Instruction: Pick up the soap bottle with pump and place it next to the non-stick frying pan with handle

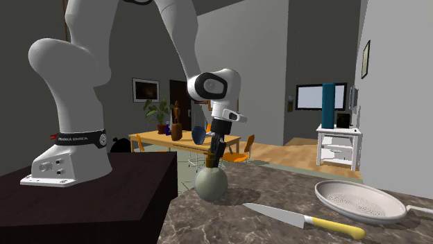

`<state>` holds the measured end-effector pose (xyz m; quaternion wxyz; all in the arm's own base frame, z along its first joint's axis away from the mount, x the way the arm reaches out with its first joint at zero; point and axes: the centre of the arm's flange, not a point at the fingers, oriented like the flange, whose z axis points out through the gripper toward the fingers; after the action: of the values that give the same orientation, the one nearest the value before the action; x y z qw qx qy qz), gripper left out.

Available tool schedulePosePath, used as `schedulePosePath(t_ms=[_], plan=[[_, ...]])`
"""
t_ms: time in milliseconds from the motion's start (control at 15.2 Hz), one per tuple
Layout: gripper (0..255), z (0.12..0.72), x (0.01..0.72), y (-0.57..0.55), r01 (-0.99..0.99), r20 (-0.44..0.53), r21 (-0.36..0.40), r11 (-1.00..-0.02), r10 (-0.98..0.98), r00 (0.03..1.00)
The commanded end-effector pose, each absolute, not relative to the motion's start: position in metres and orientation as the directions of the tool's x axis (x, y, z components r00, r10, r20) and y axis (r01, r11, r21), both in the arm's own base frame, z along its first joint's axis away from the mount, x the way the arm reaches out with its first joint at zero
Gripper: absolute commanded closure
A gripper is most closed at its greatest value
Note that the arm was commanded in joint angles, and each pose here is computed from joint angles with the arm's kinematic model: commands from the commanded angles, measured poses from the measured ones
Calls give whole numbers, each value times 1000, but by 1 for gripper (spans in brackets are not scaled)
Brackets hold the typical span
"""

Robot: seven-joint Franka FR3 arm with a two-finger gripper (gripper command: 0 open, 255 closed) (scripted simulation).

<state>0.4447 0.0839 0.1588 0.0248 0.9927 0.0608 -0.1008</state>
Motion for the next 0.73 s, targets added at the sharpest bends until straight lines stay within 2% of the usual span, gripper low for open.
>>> schedulePosePath(t_ms=[0,396,660], plan=[[255,159,445,84,126,-204,37,-991,116,972],[255,158,445,84,126,-204,37,-991,116,972],[255,180,445,84,126,-204,37,-991,116,972]])
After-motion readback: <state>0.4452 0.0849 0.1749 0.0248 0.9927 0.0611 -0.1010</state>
